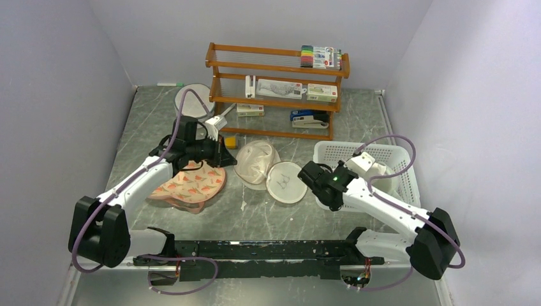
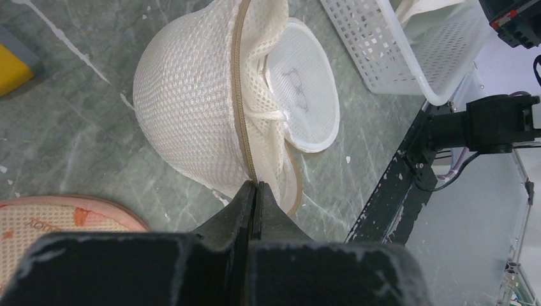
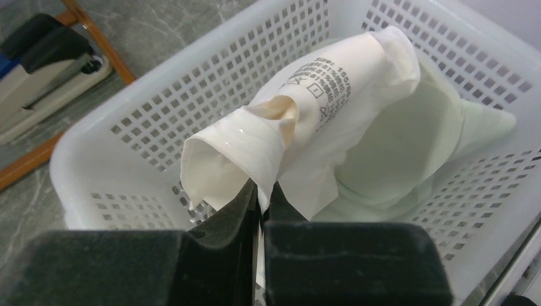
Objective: Unzip the laundry bag and remove the bra
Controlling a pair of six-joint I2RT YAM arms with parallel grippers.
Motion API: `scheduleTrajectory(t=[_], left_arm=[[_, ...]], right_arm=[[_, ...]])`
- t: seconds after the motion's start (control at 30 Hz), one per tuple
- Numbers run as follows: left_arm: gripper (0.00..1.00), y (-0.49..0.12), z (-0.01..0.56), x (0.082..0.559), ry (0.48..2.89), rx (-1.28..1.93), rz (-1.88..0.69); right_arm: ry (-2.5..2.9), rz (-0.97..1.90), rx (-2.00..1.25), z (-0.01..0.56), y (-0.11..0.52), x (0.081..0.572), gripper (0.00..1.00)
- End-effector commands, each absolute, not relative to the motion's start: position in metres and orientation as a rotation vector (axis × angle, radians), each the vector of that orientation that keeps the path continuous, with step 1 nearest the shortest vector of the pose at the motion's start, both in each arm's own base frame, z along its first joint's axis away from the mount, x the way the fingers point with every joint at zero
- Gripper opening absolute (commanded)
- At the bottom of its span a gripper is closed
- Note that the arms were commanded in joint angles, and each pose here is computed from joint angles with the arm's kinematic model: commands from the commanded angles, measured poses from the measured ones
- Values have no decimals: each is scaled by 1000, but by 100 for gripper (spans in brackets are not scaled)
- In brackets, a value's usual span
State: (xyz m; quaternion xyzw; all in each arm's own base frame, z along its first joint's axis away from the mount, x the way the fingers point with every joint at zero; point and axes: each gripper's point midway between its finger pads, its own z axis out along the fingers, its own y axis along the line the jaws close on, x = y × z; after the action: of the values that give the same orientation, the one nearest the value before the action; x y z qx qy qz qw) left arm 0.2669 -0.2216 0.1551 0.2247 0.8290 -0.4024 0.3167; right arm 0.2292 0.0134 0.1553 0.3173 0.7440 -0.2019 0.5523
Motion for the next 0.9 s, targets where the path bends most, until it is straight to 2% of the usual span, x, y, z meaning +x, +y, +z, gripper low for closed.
scheduleTrajectory(t=[0.0,0.23,0.37,0.43,0.6,0.67,0.8,0.87], left_arm=[[7,-218,155,267,2161,606,-1009],[7,-213,155,267,2161,602,-965],[7,-212,154,267,2164,606,-960],[7,-212,154,267,2163,608,-960],[7,-211,154,266,2163,605,-951],[7,-211,154,267,2164,605,-948],[7,-212,155,267,2160,609,-954],[7,-212,155,267,2160,609,-953]], right_arm=[[1766,-375,802,145,22,249,0],[1800,-221,848,135,9,291,0],[1868,-174,903,117,7,303,9],[1877,-164,897,117,9,307,18],[1836,-146,900,137,5,305,48],[1798,-147,896,155,-1,302,56],[1694,-125,795,200,-8,298,88],[1666,-85,702,214,-4,299,95]])
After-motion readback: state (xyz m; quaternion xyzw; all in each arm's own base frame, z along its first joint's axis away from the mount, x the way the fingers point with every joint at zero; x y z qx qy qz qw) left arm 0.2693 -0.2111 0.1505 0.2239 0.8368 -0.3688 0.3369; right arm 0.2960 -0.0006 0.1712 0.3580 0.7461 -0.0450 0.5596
